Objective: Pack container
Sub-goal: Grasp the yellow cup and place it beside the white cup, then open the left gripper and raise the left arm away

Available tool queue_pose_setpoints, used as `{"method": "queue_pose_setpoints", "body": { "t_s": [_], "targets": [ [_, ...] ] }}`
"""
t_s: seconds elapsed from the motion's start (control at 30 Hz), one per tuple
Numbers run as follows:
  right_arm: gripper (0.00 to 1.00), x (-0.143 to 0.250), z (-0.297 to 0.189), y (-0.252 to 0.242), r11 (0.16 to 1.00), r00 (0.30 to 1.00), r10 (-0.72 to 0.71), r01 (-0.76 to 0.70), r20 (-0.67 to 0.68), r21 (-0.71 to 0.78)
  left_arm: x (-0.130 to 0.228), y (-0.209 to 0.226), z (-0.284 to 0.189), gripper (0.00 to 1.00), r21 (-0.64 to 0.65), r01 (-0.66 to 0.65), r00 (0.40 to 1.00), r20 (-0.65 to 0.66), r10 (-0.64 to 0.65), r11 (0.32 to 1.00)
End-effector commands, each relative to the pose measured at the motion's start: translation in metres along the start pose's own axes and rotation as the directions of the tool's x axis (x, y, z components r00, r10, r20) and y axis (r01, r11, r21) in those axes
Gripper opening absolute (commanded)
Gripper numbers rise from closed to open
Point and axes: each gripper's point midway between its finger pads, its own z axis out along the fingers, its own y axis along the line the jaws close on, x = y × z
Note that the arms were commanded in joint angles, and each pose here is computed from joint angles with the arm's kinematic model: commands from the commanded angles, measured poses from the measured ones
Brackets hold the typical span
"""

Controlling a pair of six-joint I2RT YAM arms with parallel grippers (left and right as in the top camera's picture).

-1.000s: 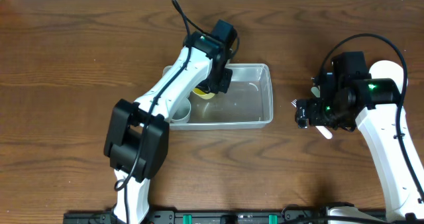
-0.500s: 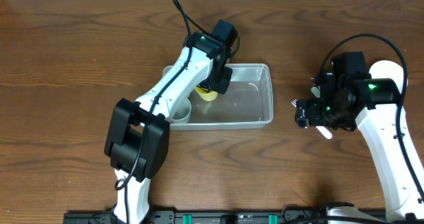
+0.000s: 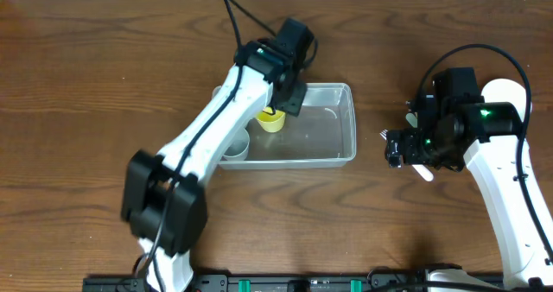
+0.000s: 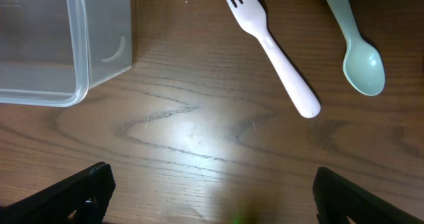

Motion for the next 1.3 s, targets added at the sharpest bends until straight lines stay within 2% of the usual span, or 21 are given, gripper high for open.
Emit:
{"method": "queue_pose_setpoints", "body": {
  "t_s": [0.0, 0.1, 0.27, 0.47, 0.6, 0.83, 1.27],
  "targets": [
    [0.97, -0.004, -0.006, -0.002, 1.000, 1.000, -0.012, 0.012, 0.021, 0.007, -0.007, -0.023, -0.028, 0.47, 0.020, -0.121, 0.990, 0.081, 0.119, 0.992],
    [0.97, -0.004, -0.006, -0.002, 1.000, 1.000, -0.012, 0.012, 0.022, 0.007, -0.002, -0.039, -0.021, 0.31, 0.029, -0.170, 0.984, 0.064, 0.168, 0.985],
    [0.97, -0.004, -0.006, -0.002, 1.000, 1.000, -0.012, 0.011, 0.020, 0.007, 0.009, -0.052, 0.006, 0.19, 0.033, -0.199, 0.980, 0.000, 0.199, 0.979],
    [0.97, -0.004, -0.006, -0.002, 1.000, 1.000, -0.012, 0.011, 0.019, 0.007, 0.021, -0.051, 0.042, 0.19, 0.026, -0.205, 0.975, -0.086, 0.206, 0.979],
    [0.97, -0.004, -0.006, -0.002, 1.000, 1.000, -0.012, 0.011, 0.020, 0.007, 0.022, -0.051, 0.054, 0.19, 0.018, -0.224, 0.969, -0.100, 0.225, 0.974],
    [0.97, -0.004, -0.006, -0.002, 1.000, 1.000, -0.012, 0.011, 0.019, 0.007, 0.017, -0.031, 0.057, 0.20, -0.093, -0.273, 0.959, -0.099, 0.264, 0.958],
    [0.97, -0.003, -0.006, -0.002, 1.000, 1.000, -0.011, 0.011, 0.016, 0.007, 0.028, -0.016, 0.065, 0.20, -0.101, -0.256, 0.960, -0.145, 0.240, 0.961]
  ]
}}
